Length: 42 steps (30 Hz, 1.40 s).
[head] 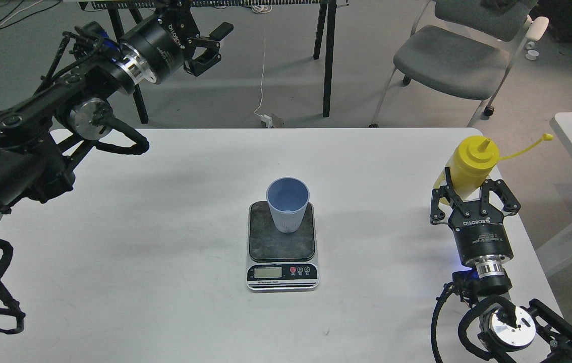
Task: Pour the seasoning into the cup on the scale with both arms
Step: 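Lower the yellow bottle onto the table with the right gripper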
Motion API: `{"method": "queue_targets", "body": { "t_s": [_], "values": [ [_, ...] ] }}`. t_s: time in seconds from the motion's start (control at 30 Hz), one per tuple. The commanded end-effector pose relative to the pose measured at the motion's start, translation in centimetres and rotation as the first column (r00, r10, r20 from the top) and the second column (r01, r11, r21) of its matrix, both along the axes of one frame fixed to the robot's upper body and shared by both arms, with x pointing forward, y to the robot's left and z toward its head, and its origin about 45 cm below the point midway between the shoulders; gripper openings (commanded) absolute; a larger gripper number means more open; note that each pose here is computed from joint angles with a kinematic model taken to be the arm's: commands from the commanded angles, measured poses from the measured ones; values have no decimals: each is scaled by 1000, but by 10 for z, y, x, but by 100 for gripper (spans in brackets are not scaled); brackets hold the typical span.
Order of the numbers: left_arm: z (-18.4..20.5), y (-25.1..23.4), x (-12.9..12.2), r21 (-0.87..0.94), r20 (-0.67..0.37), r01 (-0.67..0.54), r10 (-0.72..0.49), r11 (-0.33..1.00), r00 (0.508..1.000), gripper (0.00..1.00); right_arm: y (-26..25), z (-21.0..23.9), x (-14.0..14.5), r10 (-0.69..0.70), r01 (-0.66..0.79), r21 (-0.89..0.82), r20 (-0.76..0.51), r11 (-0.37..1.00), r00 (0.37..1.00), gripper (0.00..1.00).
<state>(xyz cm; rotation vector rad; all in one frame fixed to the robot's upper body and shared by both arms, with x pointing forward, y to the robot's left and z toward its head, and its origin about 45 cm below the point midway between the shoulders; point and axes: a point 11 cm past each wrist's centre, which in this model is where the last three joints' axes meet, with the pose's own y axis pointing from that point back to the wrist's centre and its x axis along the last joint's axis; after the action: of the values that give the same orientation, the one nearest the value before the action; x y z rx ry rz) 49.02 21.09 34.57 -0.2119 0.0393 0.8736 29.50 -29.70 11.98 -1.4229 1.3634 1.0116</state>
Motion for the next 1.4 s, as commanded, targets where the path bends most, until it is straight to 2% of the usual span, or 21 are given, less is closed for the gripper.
{"method": "queue_targets", "body": {
  "t_s": [0.0, 0.8, 1.37],
  "values": [
    [-1, 1, 0, 1, -2, -2, 2, 1000, 1000, 100, -4, -9, 4, -16, 16, -18, -23, 1000, 1000, 45],
    [0, -1, 0, 1, 1, 0, 0, 1000, 1000, 99, 12, -58, -8, -37, 34, -24, -152, 999, 988, 47],
    [0, -3, 0, 17, 7, 6, -7, 1000, 1000, 100, 15, -62, -8, -52, 52, -5, -163, 999, 985, 46]
  ]
}}
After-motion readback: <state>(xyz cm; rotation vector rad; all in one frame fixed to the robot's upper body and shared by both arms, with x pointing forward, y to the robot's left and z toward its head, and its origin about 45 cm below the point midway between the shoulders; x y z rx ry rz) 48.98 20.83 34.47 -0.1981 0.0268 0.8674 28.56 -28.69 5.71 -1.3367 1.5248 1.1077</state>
